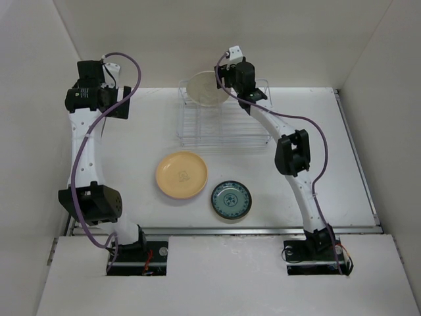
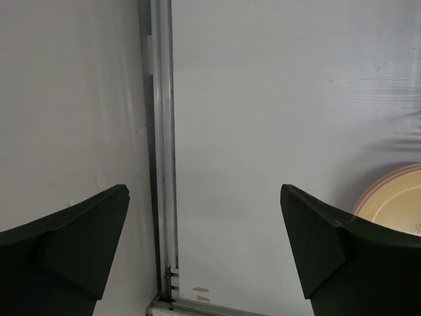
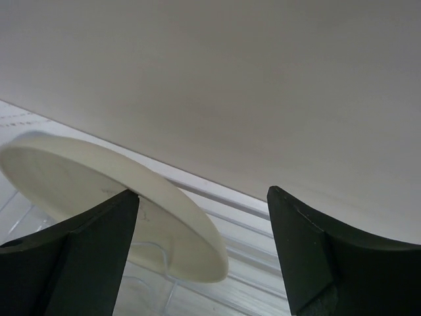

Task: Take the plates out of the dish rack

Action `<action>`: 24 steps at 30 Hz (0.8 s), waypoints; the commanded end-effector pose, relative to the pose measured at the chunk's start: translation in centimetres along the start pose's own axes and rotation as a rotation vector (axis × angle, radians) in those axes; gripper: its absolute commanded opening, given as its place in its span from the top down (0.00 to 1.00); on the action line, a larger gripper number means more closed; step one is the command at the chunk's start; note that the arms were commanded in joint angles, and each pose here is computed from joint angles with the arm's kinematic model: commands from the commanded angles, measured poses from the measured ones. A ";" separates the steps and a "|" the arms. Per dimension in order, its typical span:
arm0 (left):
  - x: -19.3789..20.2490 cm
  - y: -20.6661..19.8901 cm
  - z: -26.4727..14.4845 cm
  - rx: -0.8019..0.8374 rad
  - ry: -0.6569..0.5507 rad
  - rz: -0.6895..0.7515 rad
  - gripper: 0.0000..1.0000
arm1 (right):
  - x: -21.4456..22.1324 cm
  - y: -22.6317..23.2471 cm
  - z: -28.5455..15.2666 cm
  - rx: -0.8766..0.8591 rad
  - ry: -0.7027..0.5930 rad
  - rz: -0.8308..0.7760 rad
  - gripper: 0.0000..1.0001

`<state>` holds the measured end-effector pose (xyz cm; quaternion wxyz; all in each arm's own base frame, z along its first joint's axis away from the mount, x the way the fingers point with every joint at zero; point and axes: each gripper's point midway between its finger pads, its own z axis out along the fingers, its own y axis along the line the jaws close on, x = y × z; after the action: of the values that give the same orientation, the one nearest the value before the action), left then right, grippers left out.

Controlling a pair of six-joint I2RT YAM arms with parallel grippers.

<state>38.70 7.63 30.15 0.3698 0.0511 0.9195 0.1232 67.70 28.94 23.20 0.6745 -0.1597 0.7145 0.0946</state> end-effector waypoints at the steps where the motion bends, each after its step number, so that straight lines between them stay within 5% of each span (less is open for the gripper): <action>1: -0.4 1.5 -1.0 -0.083 -0.038 -0.006 0.00 | -0.1 -0.3 0.9 -0.006 -0.048 -0.011 0.17; 5: 0.3 1.8 -1.0 -0.108 -0.021 -0.025 0.00 | 0.7 0.4 1.1 -0.041 -0.039 -0.012 0.30; 13: 1.1 1.1 -0.8 -0.080 -0.001 -0.029 0.00 | -2.3 0.5 -0.7 -0.074 -0.060 -0.051 0.82; 24: 1.9 -0.8 -0.6 0.015 0.005 -0.035 0.00 | -11.6 -1.5 -4.8 -0.008 -0.198 -0.110 1.00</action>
<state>37.80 7.83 27.52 0.3413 0.0428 0.9306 0.1254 66.43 27.10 21.69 0.6515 -0.2191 0.7243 0.0533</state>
